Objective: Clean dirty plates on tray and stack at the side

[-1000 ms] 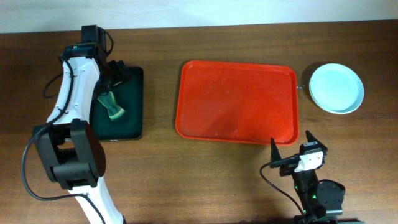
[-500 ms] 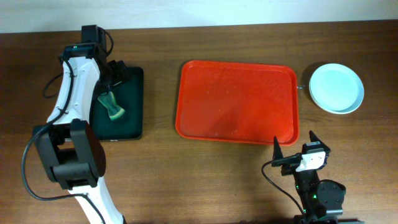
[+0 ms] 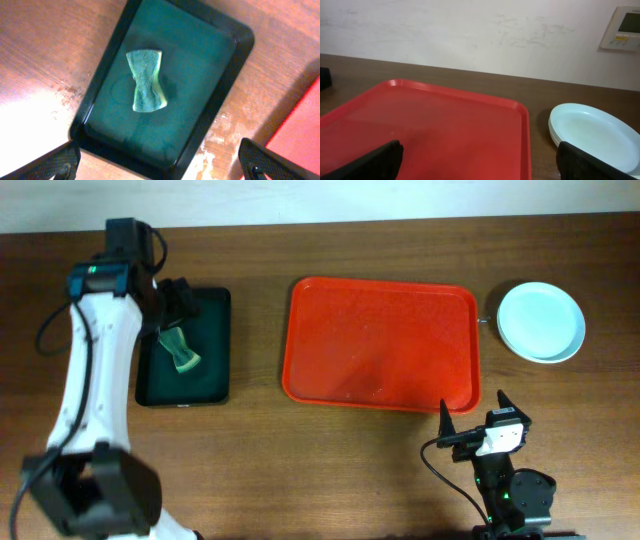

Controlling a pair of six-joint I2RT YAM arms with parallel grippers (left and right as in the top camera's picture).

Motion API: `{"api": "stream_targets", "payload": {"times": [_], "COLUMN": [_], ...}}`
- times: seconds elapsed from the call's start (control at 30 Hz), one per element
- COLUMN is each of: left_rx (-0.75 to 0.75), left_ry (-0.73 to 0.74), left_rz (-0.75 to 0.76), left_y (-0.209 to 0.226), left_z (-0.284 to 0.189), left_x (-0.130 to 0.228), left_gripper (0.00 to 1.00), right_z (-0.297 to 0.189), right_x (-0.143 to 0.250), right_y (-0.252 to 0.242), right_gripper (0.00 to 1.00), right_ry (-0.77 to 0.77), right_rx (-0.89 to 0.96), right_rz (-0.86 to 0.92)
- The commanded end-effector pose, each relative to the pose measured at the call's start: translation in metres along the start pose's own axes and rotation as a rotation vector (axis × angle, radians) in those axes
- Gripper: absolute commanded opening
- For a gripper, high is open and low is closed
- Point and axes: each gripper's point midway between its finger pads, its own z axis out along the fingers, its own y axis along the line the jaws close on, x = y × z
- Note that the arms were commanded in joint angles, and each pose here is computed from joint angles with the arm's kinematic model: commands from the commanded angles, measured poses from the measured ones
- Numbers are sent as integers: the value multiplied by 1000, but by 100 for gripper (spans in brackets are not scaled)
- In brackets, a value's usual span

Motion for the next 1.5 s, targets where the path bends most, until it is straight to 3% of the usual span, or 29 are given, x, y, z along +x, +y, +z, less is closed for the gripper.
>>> {"api": "stream_targets", "payload": {"times": [0.0, 0.1, 0.2, 0.27, 0.43, 0.53, 0.67, 0.9, 1.03, 1.1, 1.47], "left_rx": [65, 275, 337, 362, 427, 466, 534, 465, 414, 396, 387], "left_ry": [-73, -259, -441, -570, -785, -814, -992, -1097, -1104, -1092, -1097], "left_rz": [148, 297, 298, 291, 287, 315, 323, 351, 353, 265, 260], "left_y": [7, -5, 14, 24, 33, 27, 17, 31, 37, 45, 47], "left_z": [-13, -9, -8, -16, -48, -28, -24, -39, -37, -34, -35], "left_x": [32, 74, 127, 143, 162, 179, 177, 170, 167, 163, 162], "left_gripper": [99, 99, 99, 99, 99, 99, 99, 99, 99, 99, 99], "right_z": [0, 0, 0, 0, 0, 0, 0, 0, 0, 0, 0], "right_x": [3, 3, 3, 3, 3, 3, 3, 3, 3, 3, 3], "right_y": [-4, -4, -4, -4, -4, -4, -4, -4, -4, -4, -4], "right_gripper": [98, 98, 98, 99, 98, 98, 98, 98, 98, 98, 98], "right_ry": [2, 2, 2, 2, 2, 2, 2, 2, 2, 2, 2], "right_rx": [22, 22, 22, 22, 22, 22, 22, 22, 22, 22, 22], "right_rz": [12, 12, 12, 12, 12, 12, 12, 12, 12, 12, 12]}}
